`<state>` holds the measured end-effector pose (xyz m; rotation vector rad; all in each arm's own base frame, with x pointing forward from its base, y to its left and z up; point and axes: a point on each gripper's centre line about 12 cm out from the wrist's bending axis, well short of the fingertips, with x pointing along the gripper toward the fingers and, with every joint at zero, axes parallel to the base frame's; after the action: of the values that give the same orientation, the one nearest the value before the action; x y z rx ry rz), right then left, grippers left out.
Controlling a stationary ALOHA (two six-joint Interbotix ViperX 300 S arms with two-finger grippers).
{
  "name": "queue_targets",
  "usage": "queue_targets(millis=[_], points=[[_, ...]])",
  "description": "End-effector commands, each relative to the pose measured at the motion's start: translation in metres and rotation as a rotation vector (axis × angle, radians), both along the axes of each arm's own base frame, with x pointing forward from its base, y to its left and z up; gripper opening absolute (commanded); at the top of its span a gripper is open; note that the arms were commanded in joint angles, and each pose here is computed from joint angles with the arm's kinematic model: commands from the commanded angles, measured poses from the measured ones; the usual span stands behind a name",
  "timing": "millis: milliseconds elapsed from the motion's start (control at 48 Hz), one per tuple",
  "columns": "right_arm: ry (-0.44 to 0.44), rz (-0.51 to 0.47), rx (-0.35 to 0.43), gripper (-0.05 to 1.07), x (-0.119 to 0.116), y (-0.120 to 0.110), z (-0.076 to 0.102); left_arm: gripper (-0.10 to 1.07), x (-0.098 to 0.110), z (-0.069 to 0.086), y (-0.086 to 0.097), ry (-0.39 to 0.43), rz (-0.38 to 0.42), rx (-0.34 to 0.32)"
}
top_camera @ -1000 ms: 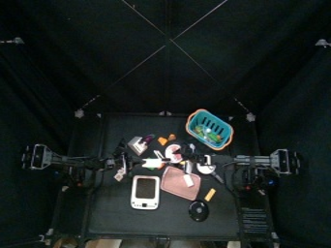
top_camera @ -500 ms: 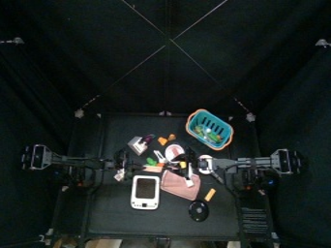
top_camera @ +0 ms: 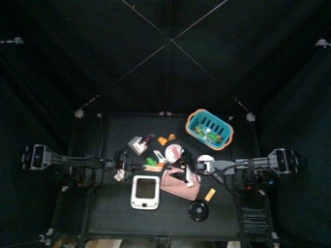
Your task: Regrasp cleaver
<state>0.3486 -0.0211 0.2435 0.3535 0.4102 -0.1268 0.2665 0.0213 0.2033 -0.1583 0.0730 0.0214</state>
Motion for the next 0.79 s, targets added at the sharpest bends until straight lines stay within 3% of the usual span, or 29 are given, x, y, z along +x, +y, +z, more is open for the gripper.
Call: queue_targets(millis=[0,438,771], points=[[-0.028,0.003,-0.011,0.93,0.009,-0.001,0.009,0.26,0.003,0.008,0.0,-0.032,-0.003,0.003],[0.008,0.01,-0.029,0.91,0.023,-0.003,-0.002,0.26,0.004,0.009,0.0,-0.035,-0.004,0.003],[0.007,0.015,-0.04,0.63,0.023,-0.004,-0.003,0.26,0.004,0.009,-0.001,-0.033,-0.006,0.005]])
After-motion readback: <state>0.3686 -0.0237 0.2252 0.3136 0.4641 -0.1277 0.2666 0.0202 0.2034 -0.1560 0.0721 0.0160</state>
